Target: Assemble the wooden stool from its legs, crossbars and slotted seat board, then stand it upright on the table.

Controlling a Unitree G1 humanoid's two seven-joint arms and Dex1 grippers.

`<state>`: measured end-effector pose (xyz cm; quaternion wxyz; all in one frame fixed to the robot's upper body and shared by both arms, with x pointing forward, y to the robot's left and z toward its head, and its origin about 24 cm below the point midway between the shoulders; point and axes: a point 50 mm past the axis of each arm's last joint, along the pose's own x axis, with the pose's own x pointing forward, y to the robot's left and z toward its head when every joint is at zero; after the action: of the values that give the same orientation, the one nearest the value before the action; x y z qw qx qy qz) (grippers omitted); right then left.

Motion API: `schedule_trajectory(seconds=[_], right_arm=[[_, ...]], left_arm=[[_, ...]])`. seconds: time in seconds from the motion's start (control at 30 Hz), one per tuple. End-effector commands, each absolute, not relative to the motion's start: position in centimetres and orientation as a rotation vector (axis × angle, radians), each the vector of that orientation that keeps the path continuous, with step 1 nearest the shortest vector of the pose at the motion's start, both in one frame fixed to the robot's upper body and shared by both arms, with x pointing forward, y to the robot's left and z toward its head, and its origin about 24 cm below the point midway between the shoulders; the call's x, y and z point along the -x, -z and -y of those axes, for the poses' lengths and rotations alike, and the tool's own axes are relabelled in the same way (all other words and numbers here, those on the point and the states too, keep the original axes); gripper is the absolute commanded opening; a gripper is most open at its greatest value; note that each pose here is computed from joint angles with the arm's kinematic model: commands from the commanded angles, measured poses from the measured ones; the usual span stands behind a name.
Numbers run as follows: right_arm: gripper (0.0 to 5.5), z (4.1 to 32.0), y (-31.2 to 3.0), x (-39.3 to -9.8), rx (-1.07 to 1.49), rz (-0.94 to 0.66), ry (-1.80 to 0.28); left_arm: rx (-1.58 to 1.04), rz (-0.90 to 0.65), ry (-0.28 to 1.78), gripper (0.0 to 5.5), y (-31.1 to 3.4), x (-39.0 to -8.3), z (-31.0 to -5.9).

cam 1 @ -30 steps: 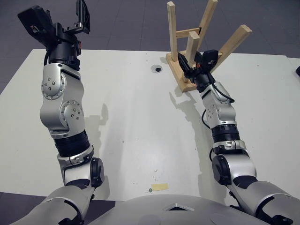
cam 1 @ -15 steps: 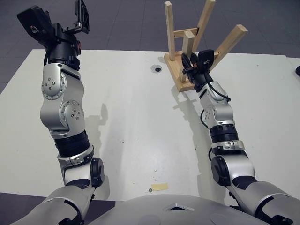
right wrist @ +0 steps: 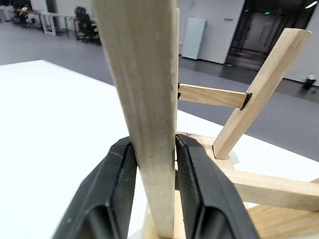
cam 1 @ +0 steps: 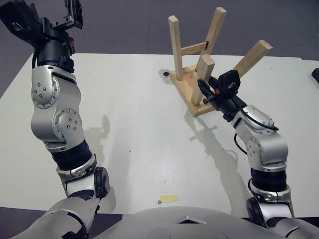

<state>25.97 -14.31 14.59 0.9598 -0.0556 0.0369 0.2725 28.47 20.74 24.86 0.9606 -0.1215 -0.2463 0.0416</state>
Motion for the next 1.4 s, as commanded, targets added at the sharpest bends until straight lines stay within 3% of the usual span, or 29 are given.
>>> schedule_trajectory(seconds=[0.03,0.43,0.57,0.9,1.07,1.1,1.4], right_arm=[[1.10,13.1,-15.5,-23.7,0.039,-0.126,-0.696],[1.09,13.3,-13.9,-21.6,0.143,-0.254,-0.793],[1.08,13.9,-13.8,-21.6,0.151,-0.247,-0.852],[1.06,19.1,-13.1,-23.2,0.268,-0.228,-1.193],[1.06,21.4,-12.8,-25.7,0.331,-0.230,-1.227],[1.43,21.7,-13.0,-26.2,0.334,-0.212,-1.225],[2.86,23.3,-13.9,-26.8,0.371,-0.110,-1.215]], left_arm=[[0.235,0.482,-0.116,5.40,-24.7,-28.0,-21.4],[0.223,0.471,-0.155,5.40,-24.9,-27.6,-22.4],[0.158,0.345,-0.057,5.40,-23.4,-28.4,-21.3],[0.177,0.263,-0.026,5.40,-22.9,-29.1,-21.7],[0.207,0.252,-0.016,5.40,-22.9,-29.5,-21.7],[0.209,0.245,-0.009,5.40,-22.9,-29.6,-21.6],[0.172,0.297,0.197,5.40,-22.5,-28.9,-20.5]])
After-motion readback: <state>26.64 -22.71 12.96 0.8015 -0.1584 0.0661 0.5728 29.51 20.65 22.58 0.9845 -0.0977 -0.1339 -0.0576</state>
